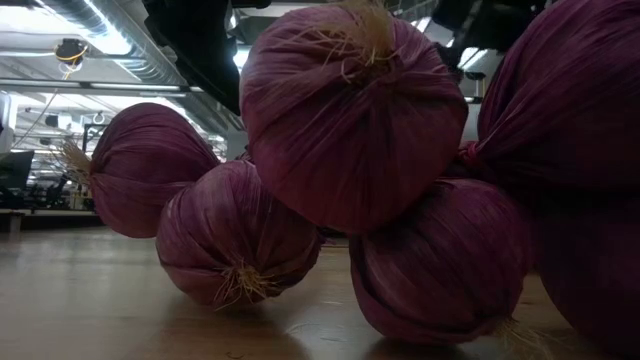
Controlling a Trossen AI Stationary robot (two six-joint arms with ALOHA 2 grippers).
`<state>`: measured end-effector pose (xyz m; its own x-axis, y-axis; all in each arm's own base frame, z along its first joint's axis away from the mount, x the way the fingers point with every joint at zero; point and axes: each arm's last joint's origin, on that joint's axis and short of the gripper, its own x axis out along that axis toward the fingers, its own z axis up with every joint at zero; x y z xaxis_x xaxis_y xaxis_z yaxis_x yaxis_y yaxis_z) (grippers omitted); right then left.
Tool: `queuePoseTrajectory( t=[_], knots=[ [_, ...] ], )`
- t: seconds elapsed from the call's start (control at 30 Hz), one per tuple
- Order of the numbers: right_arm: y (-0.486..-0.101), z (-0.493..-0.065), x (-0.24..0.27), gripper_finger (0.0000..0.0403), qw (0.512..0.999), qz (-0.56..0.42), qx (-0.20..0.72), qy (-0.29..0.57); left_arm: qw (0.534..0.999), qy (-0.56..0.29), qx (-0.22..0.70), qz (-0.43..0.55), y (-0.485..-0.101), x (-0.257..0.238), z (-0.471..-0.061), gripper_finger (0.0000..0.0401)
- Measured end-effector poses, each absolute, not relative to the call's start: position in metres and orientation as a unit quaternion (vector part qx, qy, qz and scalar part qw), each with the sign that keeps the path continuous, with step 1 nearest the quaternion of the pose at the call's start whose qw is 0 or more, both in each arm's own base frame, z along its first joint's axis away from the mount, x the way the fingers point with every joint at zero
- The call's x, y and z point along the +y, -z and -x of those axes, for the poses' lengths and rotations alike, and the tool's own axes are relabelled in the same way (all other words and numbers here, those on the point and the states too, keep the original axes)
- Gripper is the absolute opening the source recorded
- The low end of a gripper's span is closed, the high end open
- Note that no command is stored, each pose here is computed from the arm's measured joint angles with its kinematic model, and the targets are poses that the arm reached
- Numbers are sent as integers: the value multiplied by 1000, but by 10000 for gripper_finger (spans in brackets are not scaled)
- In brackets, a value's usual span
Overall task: Build produce basket
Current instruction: Put the yellow pear into the black wire basket
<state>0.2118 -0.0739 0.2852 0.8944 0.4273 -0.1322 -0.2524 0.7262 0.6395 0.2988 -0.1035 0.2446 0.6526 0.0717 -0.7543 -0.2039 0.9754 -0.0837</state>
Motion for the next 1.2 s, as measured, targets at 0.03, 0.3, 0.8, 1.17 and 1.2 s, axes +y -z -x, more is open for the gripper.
queuePoseTrajectory(
  t=[0.03, 0.3, 0.8, 1.17, 1.2],
  knots=[
    [-282, -212, -68, 309, 907, -331, 160, -206, 905, -76, 410, 81, -245, -104, -299, 110],
    [-241, -196, -28, 310, 771, -450, 398, -209, 905, -76, 410, 81, -245, -104, -299, 110],
    [-208, -141, 26, 310, 537, -458, 676, 214, 905, -76, 410, 81, -245, -104, -299, 110],
    [-206, -131, 53, 310, 529, -425, 665, 313, 905, -76, 410, 81, -245, -104, -299, 110],
    [-206, -130, 56, 310, 524, -426, 668, 314, 905, -76, 410, 81, -245, -103, -299, 110]
  ],
)
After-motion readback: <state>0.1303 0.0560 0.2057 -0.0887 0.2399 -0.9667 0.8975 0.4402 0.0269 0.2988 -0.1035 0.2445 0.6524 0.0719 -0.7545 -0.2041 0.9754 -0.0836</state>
